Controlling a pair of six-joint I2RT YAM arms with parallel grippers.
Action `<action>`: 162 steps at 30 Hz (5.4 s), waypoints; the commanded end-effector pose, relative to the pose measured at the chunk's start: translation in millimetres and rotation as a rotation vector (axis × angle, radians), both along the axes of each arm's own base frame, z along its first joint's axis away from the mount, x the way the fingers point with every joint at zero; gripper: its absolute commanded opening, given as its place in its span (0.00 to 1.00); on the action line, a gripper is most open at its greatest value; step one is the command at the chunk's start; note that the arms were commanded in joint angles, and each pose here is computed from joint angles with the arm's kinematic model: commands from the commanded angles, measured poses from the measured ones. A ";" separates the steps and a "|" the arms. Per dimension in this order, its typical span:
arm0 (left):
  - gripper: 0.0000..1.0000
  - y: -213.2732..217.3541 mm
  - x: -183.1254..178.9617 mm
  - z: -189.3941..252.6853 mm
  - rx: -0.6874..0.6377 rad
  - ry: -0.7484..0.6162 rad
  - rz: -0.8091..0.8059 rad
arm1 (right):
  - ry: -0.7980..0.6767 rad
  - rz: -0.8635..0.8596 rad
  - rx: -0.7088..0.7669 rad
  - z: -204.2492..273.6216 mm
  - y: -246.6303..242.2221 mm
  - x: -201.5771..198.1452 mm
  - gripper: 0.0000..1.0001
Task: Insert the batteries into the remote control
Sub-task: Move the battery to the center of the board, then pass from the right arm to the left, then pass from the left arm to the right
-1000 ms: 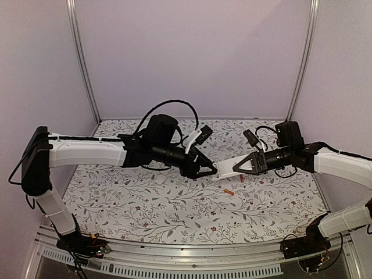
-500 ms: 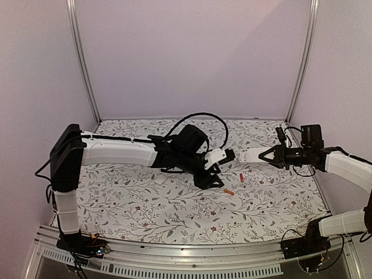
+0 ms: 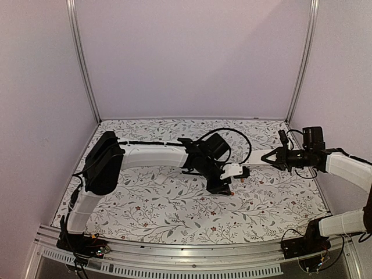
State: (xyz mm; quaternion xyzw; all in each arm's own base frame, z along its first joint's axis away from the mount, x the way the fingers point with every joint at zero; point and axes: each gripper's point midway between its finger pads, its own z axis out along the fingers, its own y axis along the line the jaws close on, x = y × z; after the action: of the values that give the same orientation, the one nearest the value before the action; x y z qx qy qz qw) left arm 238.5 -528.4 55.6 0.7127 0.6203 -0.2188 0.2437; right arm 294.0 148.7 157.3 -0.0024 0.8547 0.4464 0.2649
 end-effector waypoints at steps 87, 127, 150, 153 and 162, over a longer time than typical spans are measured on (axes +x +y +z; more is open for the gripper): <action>0.53 112.3 -52.0 -31.4 0.335 0.030 0.076 | 0.046 0.283 0.016 -5.0 63.4 -41.9 0.00; 0.99 53.9 -16.9 115.8 -0.103 -0.329 0.324 | 0.031 0.618 0.014 50.3 145.7 -93.6 0.00; 0.32 53.6 9.9 163.7 -0.357 -0.306 0.670 | -0.164 0.324 0.087 83.7 144.9 -46.6 0.63; 0.32 51.3 8.5 173.5 -0.453 -0.241 0.730 | -0.210 0.242 0.157 96.7 143.3 -36.0 0.58; 0.33 46.4 10.7 190.9 -0.562 -0.174 0.797 | -0.241 0.183 0.251 108.5 152.2 -21.1 0.48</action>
State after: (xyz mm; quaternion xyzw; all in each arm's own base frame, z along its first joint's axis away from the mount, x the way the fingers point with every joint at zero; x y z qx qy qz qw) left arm 248.9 -478.2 211.6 0.3910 0.7468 -0.1642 0.5123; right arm 260.6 296.3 257.4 -0.1267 0.7687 0.5515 0.2981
